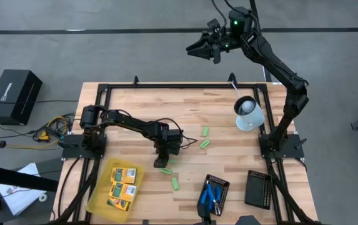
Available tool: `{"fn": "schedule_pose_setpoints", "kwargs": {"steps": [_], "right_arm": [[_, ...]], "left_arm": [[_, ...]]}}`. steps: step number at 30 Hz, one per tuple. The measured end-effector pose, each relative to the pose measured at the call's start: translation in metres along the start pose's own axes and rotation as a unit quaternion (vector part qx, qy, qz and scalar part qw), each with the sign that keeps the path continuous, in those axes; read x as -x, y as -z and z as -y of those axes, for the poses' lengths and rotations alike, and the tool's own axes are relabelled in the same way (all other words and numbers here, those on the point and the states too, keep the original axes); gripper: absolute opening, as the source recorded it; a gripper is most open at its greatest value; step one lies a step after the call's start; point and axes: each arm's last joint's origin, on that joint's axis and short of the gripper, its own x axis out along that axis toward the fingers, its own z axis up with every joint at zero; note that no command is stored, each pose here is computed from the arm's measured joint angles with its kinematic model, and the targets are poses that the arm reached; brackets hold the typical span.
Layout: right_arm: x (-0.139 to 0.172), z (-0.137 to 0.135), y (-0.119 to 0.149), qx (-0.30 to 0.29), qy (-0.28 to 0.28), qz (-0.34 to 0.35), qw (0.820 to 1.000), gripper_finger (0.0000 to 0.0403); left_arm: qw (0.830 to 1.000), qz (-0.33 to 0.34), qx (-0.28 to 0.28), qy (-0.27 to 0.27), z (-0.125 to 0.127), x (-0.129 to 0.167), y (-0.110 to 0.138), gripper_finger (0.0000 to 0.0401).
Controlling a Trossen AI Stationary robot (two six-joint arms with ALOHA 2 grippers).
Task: Pick & Place School Supplies
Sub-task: Put the green eraser into the right black bin
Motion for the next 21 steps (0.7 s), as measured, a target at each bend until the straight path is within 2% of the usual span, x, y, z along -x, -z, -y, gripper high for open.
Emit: {"fn": "schedule_pose_setpoints", "kwargs": {"steps": [12, 17, 21], "right_arm": [[0.0, 0.0, 0.0, 0.0, 0.0, 0.0, 1.0, 0.0159], [0.0001, 0.0001, 0.0, 0.0, 0.0, 0.0, 1.0, 0.0159], [0.0007, 0.0006, -0.0002, 0.0, 0.001, 0.001, 1.0, 0.0159]], "left_arm": [[1.0, 0.008, -0.004, -0.002, -0.0002, -0.0001, -0.0016, 0.016], [1.0, 0.01, -0.003, -0.007, -0.0006, -0.0002, -0.0021, 0.0136], [1.0, 0.013, -0.002, -0.008, -0.0022, 0.0004, -0.0023, 0.0099]]}}
